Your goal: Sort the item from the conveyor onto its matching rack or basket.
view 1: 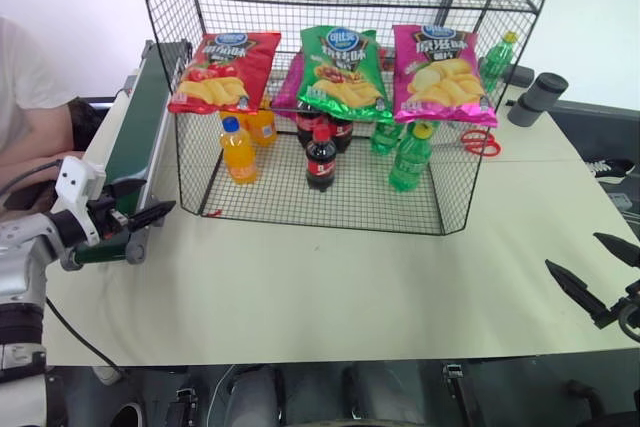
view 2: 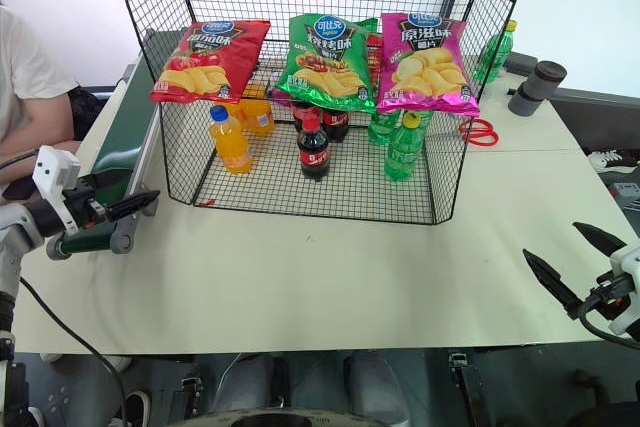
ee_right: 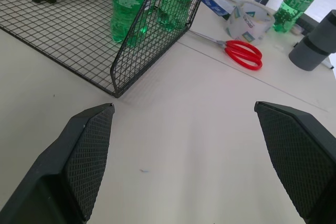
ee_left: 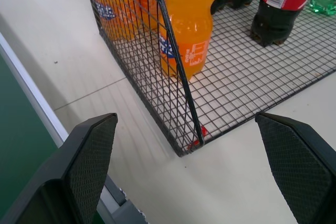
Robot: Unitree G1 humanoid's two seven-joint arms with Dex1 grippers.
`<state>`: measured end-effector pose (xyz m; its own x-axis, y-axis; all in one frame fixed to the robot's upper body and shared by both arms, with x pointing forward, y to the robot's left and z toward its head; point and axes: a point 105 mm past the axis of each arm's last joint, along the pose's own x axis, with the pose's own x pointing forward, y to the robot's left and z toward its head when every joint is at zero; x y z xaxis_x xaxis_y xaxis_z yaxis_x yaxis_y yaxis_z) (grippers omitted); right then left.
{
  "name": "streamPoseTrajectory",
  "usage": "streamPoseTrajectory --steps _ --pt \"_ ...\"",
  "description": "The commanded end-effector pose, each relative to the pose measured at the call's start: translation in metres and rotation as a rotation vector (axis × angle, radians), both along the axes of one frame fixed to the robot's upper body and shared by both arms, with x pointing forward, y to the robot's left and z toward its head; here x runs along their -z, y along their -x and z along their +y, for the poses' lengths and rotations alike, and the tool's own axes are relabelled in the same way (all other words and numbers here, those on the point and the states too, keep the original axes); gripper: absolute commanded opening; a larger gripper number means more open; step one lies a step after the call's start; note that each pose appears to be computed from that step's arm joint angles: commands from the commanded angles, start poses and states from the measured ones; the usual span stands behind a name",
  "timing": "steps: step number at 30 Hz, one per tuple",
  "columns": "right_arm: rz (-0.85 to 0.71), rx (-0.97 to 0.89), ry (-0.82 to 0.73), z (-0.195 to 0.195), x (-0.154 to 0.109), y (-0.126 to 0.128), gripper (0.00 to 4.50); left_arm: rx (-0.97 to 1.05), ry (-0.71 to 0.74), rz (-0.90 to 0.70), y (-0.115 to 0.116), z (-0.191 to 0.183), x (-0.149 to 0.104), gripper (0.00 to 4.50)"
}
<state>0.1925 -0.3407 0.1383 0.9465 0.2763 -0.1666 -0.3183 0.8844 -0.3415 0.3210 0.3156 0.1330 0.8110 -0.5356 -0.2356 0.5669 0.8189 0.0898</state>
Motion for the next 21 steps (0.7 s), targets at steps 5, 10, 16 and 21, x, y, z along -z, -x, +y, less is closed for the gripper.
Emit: streamPoseTrajectory --steps 5,10,16,21 --pt "-0.031 -0.014 0.023 0.002 -0.008 0.000 4.47 -0.006 -0.011 -0.061 -0.004 0.003 -0.014 4.50" --pt "-0.032 -0.016 0.024 0.002 -0.009 -0.002 4.47 0.015 -0.010 -0.068 -0.004 0.000 -0.014 4.50" --pt "-0.034 -0.020 0.025 0.002 -0.009 -0.002 4.47 0.051 0.041 -0.088 0.000 -0.004 -0.018 4.50" --pt "-0.029 -0.026 0.026 0.002 -0.009 -0.002 4.47 0.081 0.037 -0.107 0.002 -0.008 -0.021 4.50"
